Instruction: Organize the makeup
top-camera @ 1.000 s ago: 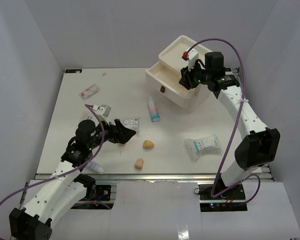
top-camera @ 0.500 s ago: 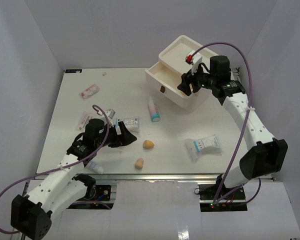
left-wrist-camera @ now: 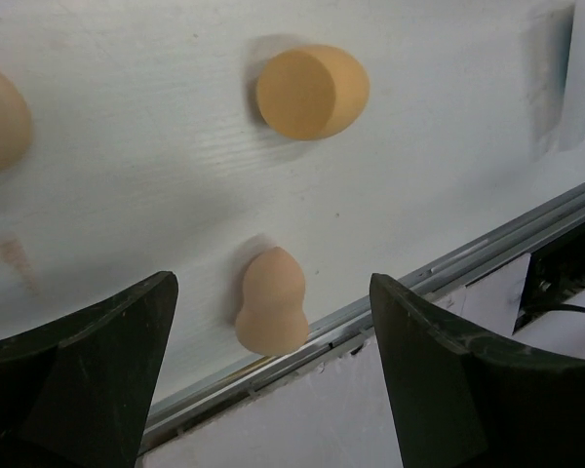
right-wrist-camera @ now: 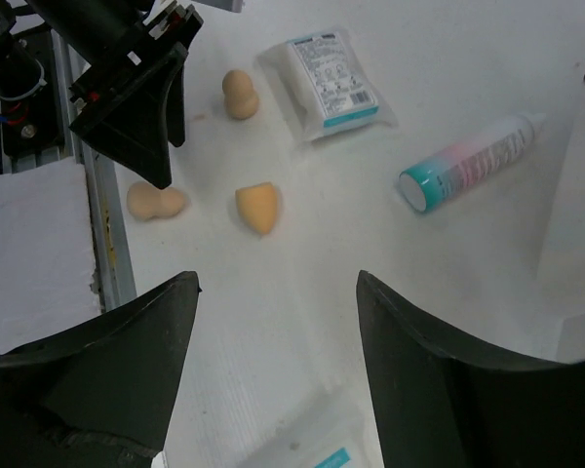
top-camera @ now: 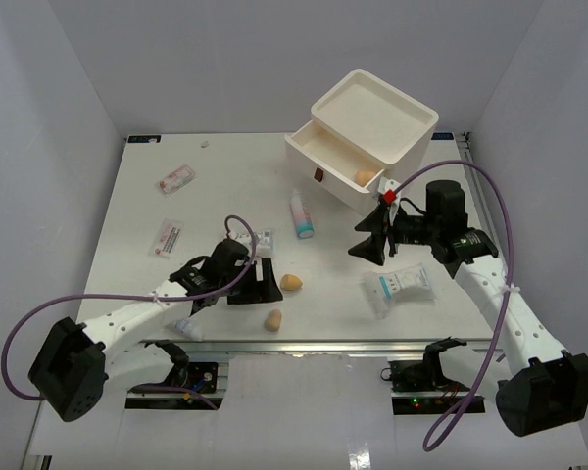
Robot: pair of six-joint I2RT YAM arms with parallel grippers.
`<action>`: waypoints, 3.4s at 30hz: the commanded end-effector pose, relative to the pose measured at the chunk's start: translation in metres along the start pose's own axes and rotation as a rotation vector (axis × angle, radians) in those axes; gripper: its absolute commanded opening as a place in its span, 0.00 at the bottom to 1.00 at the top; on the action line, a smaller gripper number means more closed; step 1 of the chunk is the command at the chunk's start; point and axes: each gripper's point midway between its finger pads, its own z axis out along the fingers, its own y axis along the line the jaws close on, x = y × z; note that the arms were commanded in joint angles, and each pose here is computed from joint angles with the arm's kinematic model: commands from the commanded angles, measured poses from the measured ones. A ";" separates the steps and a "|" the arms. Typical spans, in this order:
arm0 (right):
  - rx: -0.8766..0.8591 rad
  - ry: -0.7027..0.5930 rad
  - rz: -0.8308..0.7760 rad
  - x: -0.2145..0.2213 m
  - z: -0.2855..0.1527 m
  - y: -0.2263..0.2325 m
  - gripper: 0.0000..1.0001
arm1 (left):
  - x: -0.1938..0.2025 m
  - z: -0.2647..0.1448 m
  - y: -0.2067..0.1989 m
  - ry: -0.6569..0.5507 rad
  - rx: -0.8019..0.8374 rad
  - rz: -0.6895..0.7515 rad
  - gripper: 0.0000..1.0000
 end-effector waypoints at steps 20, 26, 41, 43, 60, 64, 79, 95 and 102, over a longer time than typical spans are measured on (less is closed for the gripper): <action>-0.034 -0.087 -0.060 0.001 -0.016 0.014 0.74 | 0.019 0.023 -0.037 0.049 -0.151 0.234 0.13; -0.020 -0.090 -0.059 -0.001 -0.018 0.012 0.74 | -0.041 -0.009 -0.092 -0.124 0.004 0.268 0.04; 0.005 -0.097 -0.078 -0.003 -0.023 0.011 0.74 | -0.296 -0.039 -0.201 -0.529 0.397 0.208 0.01; 0.005 -0.099 -0.080 -0.003 -0.023 0.011 0.74 | -0.321 -0.024 -0.204 -0.540 0.394 0.191 0.01; -0.021 -0.100 -0.074 0.003 -0.021 0.013 0.75 | -0.389 0.009 -0.210 -0.603 0.377 0.159 0.49; -0.041 -0.100 -0.089 0.007 -0.019 0.015 0.77 | -0.389 0.004 -0.210 -0.598 0.386 0.164 0.60; -0.234 0.025 -0.332 0.040 0.019 0.043 0.75 | -0.281 -0.128 -0.133 -0.689 0.269 0.317 0.70; -0.271 0.477 -0.153 0.105 0.169 0.021 0.76 | -0.145 -0.185 0.008 -0.923 -0.063 0.277 0.72; -0.290 0.541 -0.101 0.130 0.192 0.022 0.70 | -0.146 -0.191 0.005 -0.948 -0.046 0.283 0.72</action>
